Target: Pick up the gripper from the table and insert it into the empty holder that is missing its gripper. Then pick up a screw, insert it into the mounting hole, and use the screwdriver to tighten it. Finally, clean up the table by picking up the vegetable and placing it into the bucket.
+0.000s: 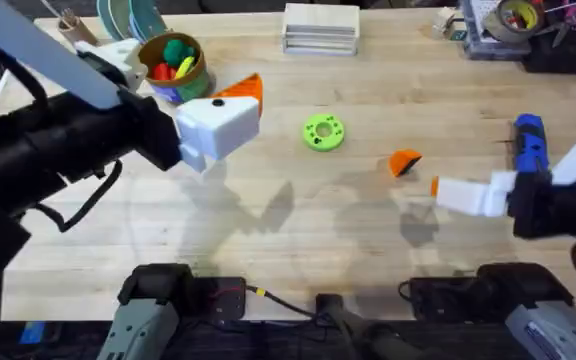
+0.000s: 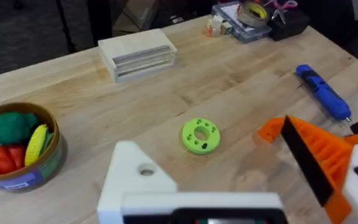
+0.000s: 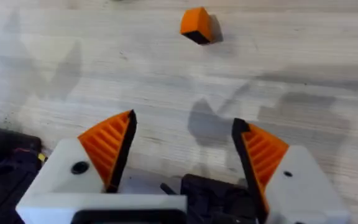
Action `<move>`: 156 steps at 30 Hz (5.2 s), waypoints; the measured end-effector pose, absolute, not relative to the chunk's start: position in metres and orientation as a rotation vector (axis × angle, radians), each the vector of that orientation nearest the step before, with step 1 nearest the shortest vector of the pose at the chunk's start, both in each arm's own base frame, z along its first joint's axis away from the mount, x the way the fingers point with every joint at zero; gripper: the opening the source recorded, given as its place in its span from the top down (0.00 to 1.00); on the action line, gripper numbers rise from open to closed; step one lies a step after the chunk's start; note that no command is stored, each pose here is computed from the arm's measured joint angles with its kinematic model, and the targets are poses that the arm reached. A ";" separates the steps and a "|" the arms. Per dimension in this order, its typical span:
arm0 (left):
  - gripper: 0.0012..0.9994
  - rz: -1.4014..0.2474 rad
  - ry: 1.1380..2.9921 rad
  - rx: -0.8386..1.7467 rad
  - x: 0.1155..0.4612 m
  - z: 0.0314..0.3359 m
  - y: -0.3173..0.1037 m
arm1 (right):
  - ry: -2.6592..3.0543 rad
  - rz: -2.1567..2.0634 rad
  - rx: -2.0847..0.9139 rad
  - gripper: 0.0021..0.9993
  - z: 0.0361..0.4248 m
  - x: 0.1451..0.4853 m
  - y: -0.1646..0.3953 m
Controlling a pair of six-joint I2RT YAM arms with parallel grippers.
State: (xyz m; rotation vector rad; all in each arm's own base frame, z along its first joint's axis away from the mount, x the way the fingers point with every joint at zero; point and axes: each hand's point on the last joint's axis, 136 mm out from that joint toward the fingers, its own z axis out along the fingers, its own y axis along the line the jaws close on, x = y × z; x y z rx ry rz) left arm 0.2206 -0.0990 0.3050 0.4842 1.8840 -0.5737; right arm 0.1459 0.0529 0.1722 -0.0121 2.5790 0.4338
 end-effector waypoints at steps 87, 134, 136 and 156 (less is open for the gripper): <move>0.01 -0.504 1.556 0.510 0.212 0.164 -0.108 | 2.621 0.446 0.024 0.01 0.167 0.138 0.053; 0.01 -1.029 1.380 0.987 0.122 0.166 -0.170 | 2.620 0.446 0.024 0.01 0.167 0.138 0.053; 0.01 -1.037 1.375 0.994 0.120 0.166 -0.171 | 2.621 0.446 0.024 0.01 0.167 0.138 0.053; 0.01 -1.041 1.374 0.998 0.119 0.166 -0.171 | 2.384 0.413 -0.033 0.01 0.200 0.192 0.052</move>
